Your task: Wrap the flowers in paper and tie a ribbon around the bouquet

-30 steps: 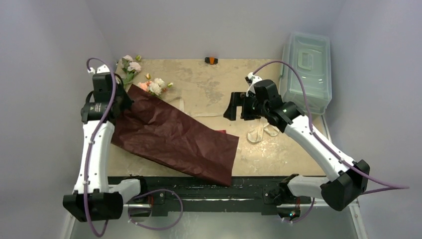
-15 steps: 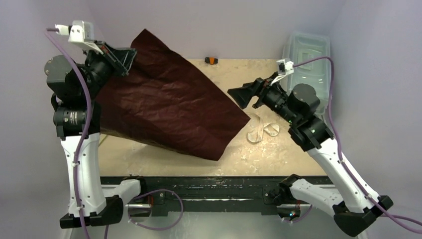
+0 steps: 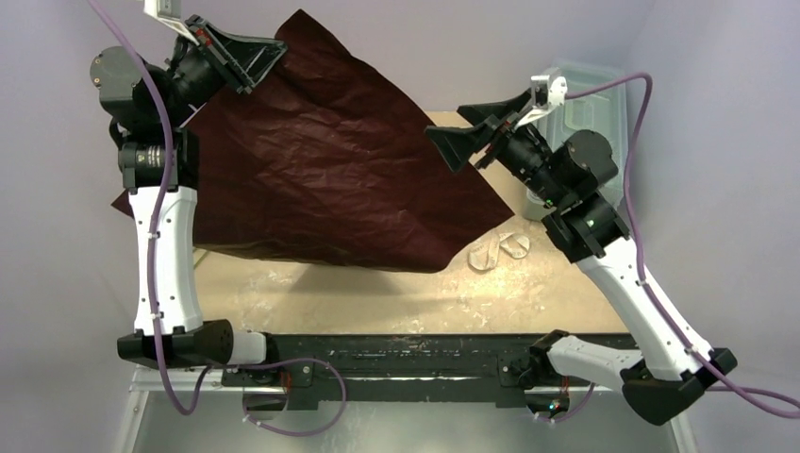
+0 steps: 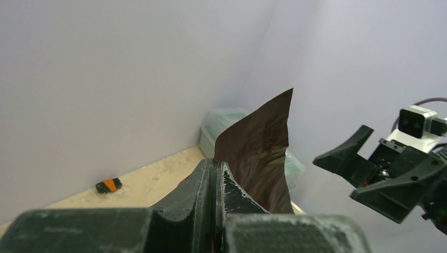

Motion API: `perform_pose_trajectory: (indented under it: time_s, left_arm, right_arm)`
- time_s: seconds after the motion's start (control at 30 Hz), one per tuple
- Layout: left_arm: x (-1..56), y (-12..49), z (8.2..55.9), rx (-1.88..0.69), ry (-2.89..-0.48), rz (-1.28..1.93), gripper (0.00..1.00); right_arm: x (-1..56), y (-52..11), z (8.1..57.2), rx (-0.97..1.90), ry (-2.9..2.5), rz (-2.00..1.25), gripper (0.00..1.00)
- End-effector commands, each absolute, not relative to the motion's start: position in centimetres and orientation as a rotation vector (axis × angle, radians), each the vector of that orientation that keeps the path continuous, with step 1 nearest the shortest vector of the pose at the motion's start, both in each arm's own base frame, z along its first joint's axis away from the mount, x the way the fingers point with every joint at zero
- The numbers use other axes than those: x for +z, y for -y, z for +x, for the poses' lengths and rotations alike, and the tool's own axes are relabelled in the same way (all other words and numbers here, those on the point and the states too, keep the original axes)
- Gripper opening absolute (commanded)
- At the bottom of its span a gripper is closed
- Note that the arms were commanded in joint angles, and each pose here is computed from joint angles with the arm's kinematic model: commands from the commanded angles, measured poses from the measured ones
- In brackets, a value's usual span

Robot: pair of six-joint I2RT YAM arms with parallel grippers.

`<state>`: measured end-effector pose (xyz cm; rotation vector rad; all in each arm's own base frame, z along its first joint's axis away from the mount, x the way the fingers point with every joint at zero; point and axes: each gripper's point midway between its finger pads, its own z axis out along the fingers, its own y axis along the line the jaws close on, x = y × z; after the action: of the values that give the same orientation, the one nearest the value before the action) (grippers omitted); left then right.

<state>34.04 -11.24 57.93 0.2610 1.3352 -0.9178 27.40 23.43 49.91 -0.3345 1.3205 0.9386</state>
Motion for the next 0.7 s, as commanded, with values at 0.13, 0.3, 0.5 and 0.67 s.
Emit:
perform_pose_trajectory:
  time_s: [0.13,0.3,0.5,0.67]
  left_arm:
    - [60.7,13.9,31.6,-1.018,-1.212,0.425,0.00]
    - [60.3,15.0,31.6,-1.027,-1.227,0.460,0.00]
    - [59.1,16.6,30.9,-1.062,-1.264,0.496,0.00]
    - [59.0,16.8,30.7,-1.072,-1.264,0.487,0.00]
  right_arm:
    - [51.5,-23.9,30.6,0.805,-1.308,-0.379,0.99]
    - [50.9,-24.7,30.0,0.834,-1.300,-0.429,0.99]
    - [48.7,-24.9,31.7,0.793,-1.361,-0.419,0.88]
    - [47.3,-26.7,30.4,0.882,-1.385,-0.527,0.55]
